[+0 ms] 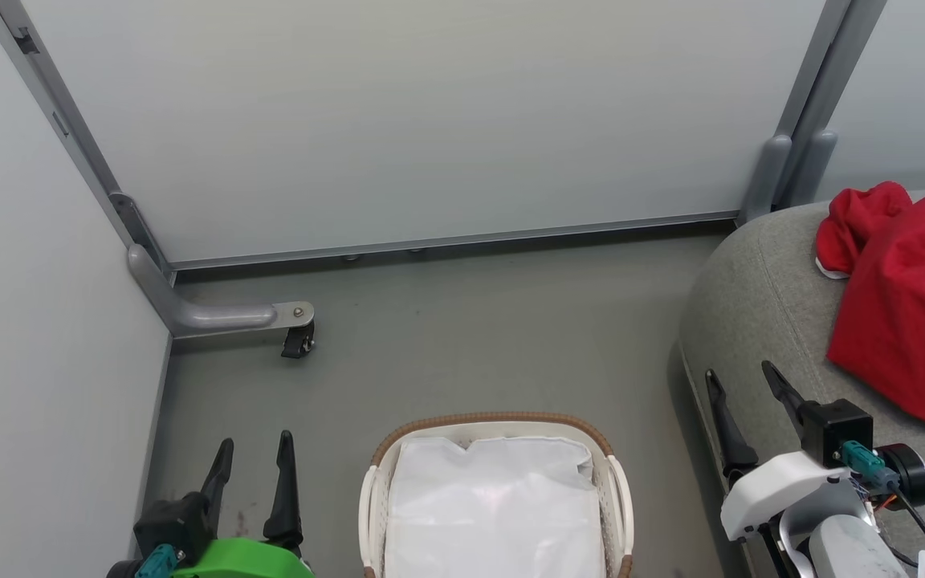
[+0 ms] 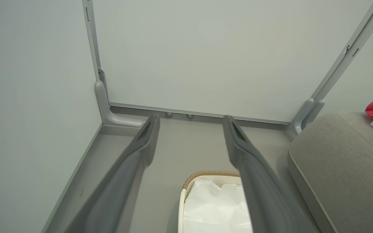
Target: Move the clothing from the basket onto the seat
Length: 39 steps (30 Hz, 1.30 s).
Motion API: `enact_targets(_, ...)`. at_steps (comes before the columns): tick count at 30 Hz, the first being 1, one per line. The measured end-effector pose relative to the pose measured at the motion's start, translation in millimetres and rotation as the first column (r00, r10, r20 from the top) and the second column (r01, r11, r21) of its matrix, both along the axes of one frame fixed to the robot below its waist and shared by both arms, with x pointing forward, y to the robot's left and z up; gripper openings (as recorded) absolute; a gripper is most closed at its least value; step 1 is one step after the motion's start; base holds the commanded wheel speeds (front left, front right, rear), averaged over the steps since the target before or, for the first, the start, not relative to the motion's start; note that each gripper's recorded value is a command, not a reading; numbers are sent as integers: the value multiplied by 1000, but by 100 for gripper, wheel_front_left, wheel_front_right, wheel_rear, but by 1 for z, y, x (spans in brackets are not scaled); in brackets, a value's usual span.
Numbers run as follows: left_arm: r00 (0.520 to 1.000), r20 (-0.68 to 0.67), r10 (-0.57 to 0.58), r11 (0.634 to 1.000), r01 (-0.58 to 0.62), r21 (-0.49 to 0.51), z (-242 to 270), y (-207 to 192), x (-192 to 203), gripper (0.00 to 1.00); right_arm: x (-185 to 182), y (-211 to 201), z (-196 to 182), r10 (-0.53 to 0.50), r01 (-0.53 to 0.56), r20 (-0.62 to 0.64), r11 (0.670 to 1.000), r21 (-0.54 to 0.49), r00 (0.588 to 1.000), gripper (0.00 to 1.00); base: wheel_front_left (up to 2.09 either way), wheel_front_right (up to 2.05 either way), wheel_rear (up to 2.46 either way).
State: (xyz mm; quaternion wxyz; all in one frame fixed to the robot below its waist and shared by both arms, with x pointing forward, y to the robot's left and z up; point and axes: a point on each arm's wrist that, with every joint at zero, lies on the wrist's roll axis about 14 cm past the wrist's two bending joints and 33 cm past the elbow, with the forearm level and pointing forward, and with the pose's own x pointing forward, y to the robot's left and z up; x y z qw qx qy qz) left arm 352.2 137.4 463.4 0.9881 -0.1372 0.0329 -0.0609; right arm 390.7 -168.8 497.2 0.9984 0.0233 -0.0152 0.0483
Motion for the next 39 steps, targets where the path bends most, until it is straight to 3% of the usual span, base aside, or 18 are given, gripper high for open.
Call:
enact_targets(9, 1000, -12, 2, 1000, -2, -5, -4, 0, 0, 100, -1, 2, -3, 5, -5, -9, 1000, 13, 1000, 100, 0, 0, 0)
enact_targets(10, 1000, -18, 2, 1000, -2, -5, -5, 0, -1, 0, -2, 3, -5, 6, -6, -14, 1000, 15, 1000, 0, 0, 0, 0)
enact_targets(15, 997, -75, 6, 1000, -7, -10, -21, 1, -8, 0, -12, 3, -29, -3, 6, -94, 999, 37, 996, 0, 0, 0, 0)
enact_targets(23, 991, -119, 55, 989, -70, -133, -24, 12, -6, 0, -10, -6, -29, -41, 64, -121, 981, 186, 992, 0, 0, 0, 0)
enact_targets(39, 979, -172, 107, 916, -164, -367, -19, 26, 1, 0, -7, -16, -20, -73, 131, -141, 877, 462, 987, 0, 0, 0, 0)
